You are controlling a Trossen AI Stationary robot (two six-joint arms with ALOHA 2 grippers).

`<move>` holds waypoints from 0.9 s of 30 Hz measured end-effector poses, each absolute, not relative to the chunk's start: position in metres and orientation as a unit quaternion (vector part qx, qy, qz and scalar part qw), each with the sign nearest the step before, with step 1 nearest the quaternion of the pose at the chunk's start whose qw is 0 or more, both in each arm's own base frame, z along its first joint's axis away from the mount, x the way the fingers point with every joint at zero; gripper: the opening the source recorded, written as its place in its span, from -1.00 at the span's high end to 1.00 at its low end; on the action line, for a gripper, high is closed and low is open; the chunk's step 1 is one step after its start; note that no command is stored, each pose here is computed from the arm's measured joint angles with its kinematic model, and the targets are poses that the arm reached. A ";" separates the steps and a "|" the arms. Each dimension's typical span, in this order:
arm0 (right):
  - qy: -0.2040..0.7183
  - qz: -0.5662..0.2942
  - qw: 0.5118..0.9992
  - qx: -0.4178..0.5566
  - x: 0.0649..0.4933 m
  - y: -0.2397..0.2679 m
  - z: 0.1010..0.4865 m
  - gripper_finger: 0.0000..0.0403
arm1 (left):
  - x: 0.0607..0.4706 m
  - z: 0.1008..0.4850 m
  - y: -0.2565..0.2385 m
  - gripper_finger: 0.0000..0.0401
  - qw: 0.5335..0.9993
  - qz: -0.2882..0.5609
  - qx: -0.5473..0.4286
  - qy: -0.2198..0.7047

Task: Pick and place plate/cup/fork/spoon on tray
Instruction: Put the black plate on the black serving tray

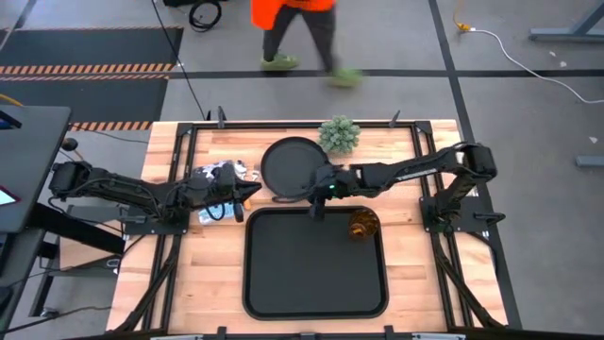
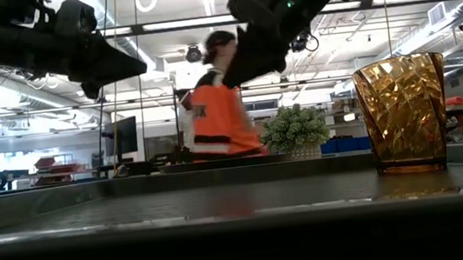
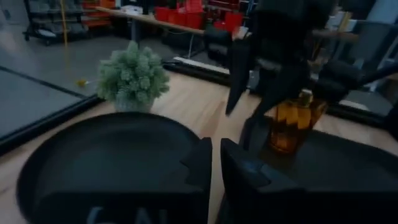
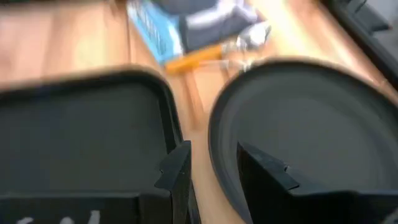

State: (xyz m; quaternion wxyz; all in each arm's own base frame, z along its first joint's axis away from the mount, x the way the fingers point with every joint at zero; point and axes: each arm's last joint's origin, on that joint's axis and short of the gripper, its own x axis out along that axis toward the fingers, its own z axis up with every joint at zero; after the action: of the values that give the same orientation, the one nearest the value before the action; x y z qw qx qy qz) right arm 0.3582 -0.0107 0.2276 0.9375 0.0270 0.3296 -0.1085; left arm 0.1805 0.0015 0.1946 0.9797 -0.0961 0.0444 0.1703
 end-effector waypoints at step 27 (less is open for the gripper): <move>0.426 -0.124 0.890 -0.107 0.387 -0.006 0.185 0.33 | 0.153 0.201 0.005 0.76 0.968 0.218 -0.105 0.065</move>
State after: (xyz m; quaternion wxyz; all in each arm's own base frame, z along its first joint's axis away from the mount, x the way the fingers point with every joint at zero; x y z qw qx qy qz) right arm 0.3875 -0.0062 0.1853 0.8896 -0.1068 0.4263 -0.1241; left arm 0.1533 0.0053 0.2010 0.9681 -0.1046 0.0654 0.2181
